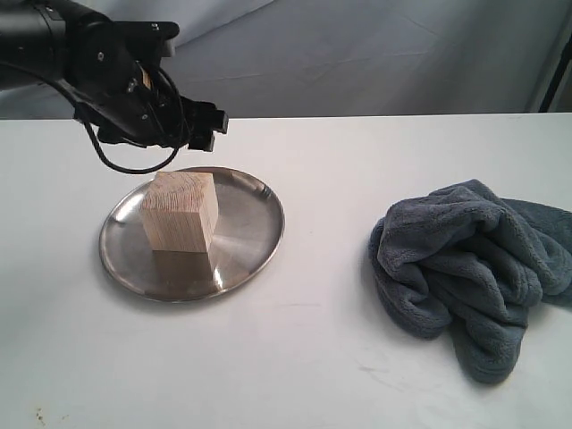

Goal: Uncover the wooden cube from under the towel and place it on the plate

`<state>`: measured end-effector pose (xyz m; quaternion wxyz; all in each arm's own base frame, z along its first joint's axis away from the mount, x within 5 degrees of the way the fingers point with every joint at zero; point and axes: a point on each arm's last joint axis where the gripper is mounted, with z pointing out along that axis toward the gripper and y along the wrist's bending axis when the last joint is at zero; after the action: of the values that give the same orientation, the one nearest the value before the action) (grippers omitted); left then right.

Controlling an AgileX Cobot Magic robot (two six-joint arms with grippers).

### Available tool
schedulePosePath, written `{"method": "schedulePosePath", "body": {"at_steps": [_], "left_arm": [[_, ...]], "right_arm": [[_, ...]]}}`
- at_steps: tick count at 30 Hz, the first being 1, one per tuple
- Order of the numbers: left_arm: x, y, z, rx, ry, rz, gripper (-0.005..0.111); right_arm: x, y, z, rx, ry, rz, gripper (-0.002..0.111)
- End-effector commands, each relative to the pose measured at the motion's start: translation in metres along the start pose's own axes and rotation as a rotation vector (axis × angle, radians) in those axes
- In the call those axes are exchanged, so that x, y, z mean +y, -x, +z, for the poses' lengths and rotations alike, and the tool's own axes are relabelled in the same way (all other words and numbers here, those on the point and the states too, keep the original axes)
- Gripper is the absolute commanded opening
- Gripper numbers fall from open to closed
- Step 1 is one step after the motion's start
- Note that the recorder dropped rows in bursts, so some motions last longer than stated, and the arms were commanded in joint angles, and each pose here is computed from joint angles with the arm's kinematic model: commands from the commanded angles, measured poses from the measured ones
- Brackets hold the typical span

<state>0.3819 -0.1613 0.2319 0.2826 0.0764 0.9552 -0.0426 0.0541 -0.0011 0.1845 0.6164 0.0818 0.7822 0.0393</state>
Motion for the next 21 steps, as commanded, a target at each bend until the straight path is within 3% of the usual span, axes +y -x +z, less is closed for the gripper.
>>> {"method": "schedulePosePath", "body": {"at_steps": [1, 7, 13, 18, 21], "left_arm": [[0.002, 0.009, -0.024, -0.066, -0.008, 0.018, 0.063], [0.011, 0.016, -0.048, -0.130, 0.060, 0.057, 0.036], [0.027, 0.017, -0.069, -0.140, 0.221, 0.130, 0.000], [0.042, 0.015, -0.081, -0.107, 0.378, 0.129, 0.000], [0.054, 0.014, -0.086, -0.082, 0.400, 0.083, 0.000]], "right_arm": [[0.000, -0.001, 0.000, -0.003, -0.006, -0.001, 0.000], [0.000, -0.001, 0.000, -0.003, -0.006, -0.001, 0.000], [0.000, -0.001, 0.000, -0.003, -0.006, -0.001, 0.000], [0.000, -0.001, 0.000, -0.003, -0.006, -0.001, 0.000], [0.000, -0.001, 0.000, -0.003, -0.006, -0.001, 0.000]]}}
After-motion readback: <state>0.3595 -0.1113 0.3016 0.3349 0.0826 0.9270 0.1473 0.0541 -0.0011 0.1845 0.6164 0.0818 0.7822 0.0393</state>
